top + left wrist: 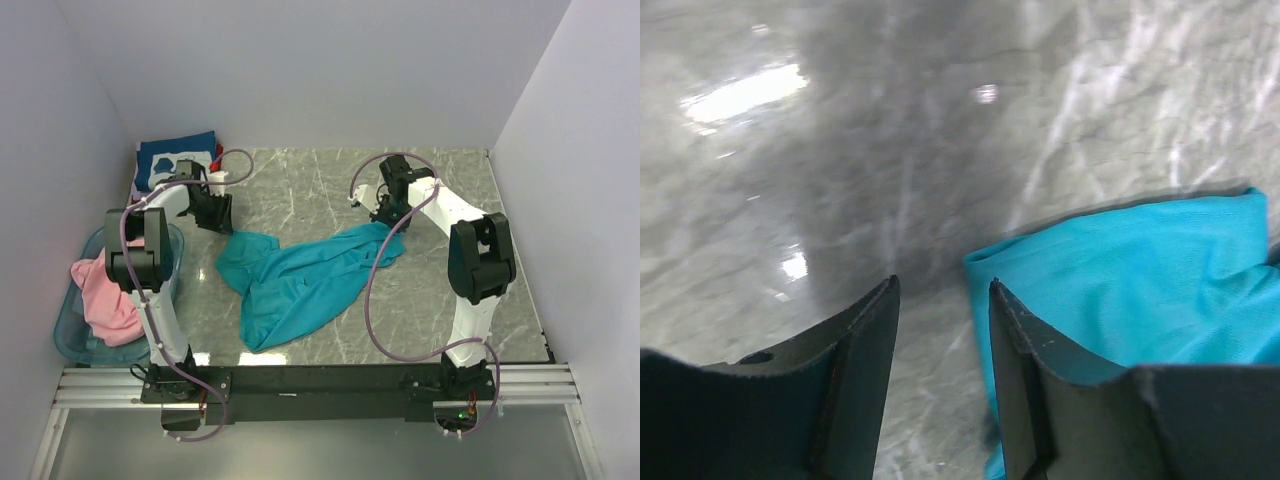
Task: Fold and stack the t-shirts
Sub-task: Flatten the tshirt out
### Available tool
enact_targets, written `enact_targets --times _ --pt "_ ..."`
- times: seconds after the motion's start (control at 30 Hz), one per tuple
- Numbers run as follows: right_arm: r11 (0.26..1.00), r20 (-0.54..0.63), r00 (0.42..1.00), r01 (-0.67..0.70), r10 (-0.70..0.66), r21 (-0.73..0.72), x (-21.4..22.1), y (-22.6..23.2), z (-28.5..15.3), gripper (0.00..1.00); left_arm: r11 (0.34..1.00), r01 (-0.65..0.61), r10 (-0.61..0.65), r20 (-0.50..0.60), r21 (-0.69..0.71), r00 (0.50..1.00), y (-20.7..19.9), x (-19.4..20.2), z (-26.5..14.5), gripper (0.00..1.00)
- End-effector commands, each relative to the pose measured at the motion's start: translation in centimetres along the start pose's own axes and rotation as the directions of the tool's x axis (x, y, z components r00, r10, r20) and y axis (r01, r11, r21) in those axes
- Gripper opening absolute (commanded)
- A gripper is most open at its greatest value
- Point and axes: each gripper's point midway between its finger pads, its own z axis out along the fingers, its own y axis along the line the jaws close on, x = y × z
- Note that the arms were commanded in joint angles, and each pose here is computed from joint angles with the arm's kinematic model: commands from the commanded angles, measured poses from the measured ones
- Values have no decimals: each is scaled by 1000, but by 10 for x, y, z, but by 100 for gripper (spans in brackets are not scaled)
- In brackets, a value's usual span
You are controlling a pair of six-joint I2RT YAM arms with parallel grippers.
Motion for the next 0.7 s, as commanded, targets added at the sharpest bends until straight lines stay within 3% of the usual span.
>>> enact_targets --times 0.0,0.4,0.67 --pt "998 42 999 4 -7 67 -11 -12 -27 0 1000 14 -14 19 3 1000 9 -1 -3 47" --pt "998 59 998 -20 16 64 -14 -8 -37 0 998 -20 20 1 59 1000 -6 5 4 50" --pt "997 68 997 -34 28 76 -14 -10 -45 0 998 -60 60 -50 5 997 -16 18 24 47"
